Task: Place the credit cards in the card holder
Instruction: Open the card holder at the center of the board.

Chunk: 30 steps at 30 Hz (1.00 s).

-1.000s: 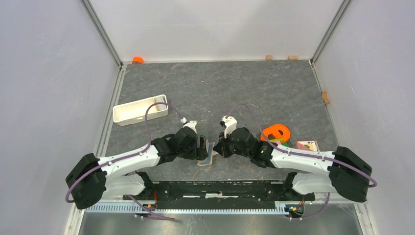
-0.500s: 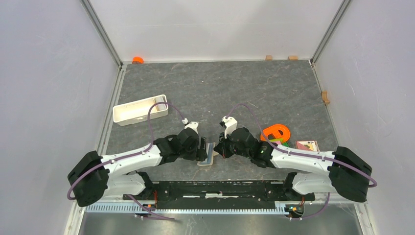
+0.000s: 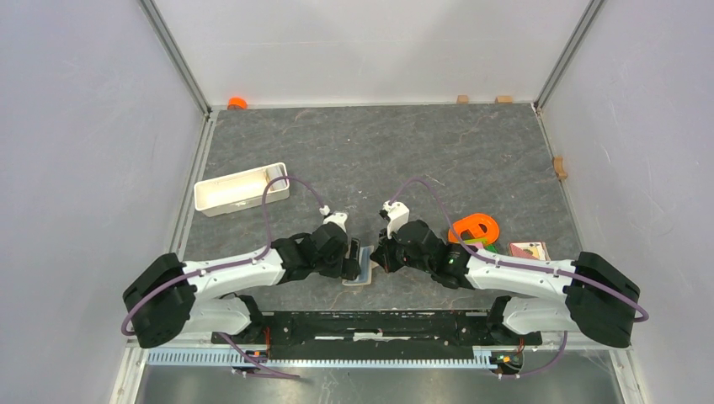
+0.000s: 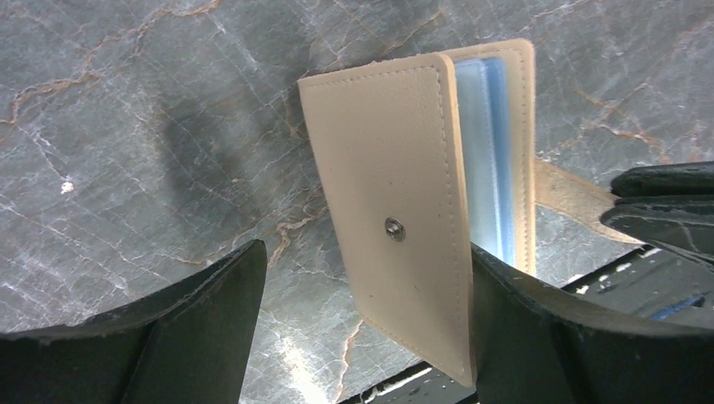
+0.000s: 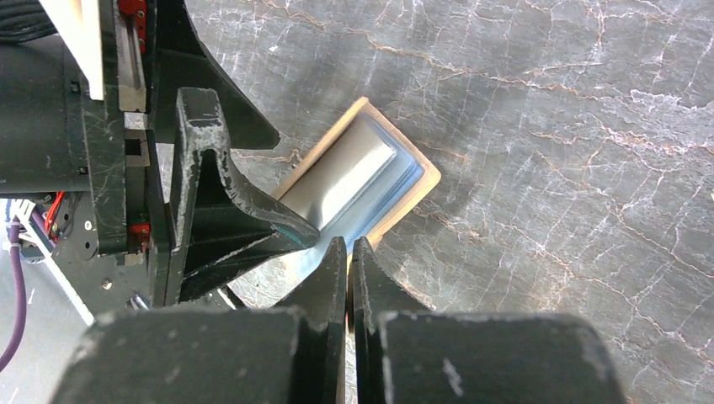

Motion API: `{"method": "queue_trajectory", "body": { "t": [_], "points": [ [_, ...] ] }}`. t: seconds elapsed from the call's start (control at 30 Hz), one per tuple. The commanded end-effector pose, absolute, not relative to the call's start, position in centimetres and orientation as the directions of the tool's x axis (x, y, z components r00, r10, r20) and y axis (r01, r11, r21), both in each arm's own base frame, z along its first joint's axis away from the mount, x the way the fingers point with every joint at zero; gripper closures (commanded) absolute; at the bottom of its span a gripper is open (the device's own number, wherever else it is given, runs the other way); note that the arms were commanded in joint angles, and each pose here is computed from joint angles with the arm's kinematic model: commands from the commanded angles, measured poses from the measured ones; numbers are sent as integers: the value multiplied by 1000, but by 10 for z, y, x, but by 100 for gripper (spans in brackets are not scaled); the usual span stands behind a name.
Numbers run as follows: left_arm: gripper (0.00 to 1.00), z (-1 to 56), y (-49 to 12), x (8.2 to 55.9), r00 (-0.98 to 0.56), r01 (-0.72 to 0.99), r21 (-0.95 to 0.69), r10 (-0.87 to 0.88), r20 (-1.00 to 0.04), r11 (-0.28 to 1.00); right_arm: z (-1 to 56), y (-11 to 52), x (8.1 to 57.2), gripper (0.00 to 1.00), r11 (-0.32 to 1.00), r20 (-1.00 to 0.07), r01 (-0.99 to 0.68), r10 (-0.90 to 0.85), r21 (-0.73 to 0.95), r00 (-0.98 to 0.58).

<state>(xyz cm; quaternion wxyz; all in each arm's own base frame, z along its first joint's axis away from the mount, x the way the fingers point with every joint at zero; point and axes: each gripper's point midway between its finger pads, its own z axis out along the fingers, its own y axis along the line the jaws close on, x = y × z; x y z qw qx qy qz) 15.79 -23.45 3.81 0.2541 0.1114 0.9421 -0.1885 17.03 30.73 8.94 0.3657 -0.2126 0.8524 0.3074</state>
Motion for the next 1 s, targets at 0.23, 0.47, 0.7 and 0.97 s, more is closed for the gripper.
{"method": "queue_trajectory", "body": {
  "t": [0.23, 0.47, 0.7, 0.97],
  "points": [
    [18, 40, -194, 180, -796, 223, -60, 146, -588, 973, 96, 297, 178, 100, 753, -786, -571, -118, 328, -607],
    [18, 51, -182, 184, -764, 155, -81, 67, -641, 985, 72, 280, 179, 100, 802, -766, -536, -164, 263, -622],
    [17, 44, -160, 179, -767, 104, -36, 58, -639, 994, 70, 276, 177, 100, 805, -762, -530, -161, 266, -627],
    [18, 50, -164, 177, -767, 133, -57, 67, -638, 989, 62, 270, 177, 100, 820, -755, -517, -173, 246, -633]
  ]
}}
